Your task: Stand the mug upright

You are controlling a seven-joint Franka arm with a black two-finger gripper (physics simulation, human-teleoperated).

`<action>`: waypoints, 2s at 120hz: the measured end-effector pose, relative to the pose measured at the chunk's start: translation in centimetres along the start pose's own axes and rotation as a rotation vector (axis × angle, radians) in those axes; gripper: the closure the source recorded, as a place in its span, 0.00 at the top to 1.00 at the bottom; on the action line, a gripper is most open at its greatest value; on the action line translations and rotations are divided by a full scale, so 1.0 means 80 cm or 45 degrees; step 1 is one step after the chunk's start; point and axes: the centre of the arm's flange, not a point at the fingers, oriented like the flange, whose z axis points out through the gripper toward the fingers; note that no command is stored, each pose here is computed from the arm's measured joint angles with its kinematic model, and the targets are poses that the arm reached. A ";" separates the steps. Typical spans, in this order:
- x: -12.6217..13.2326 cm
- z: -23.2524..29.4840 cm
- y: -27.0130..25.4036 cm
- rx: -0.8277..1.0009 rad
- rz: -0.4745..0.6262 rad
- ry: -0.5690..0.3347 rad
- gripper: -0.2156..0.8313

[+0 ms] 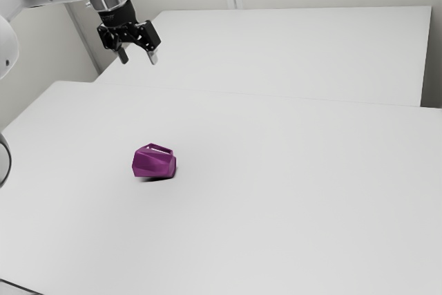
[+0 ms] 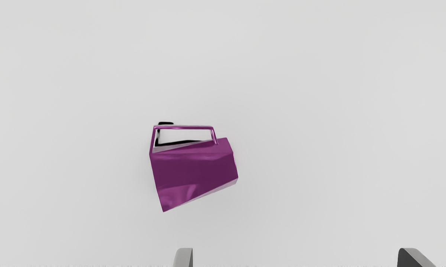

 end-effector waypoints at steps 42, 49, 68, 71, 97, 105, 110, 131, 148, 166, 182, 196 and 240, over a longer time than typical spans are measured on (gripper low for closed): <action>-0.010 0.021 -0.004 -0.026 -0.009 -0.060 0.79; -0.015 0.023 -0.023 -0.069 -0.046 -0.067 0.79; -0.040 0.042 -0.109 -0.268 -0.181 -0.092 0.79; -0.045 0.051 -0.123 -0.309 -0.201 -0.103 0.79; -0.076 0.149 -0.210 -0.642 -0.300 -0.163 0.79; -0.085 0.182 -0.224 -0.718 -0.307 -0.174 0.79; -0.090 0.200 -0.237 -0.758 -0.315 -0.167 0.79; -0.083 0.279 -0.267 -0.896 -0.293 -0.132 0.79; -0.080 0.326 -0.269 -0.965 -0.255 -0.108 0.79; -0.087 0.357 -0.267 -1.027 -0.235 -0.067 0.79; -0.079 0.380 -0.265 -1.074 -0.227 -0.005 0.79; -0.075 0.402 -0.248 -1.140 -0.211 0.018 0.79; -0.087 0.421 -0.238 -1.262 -0.172 0.049 0.23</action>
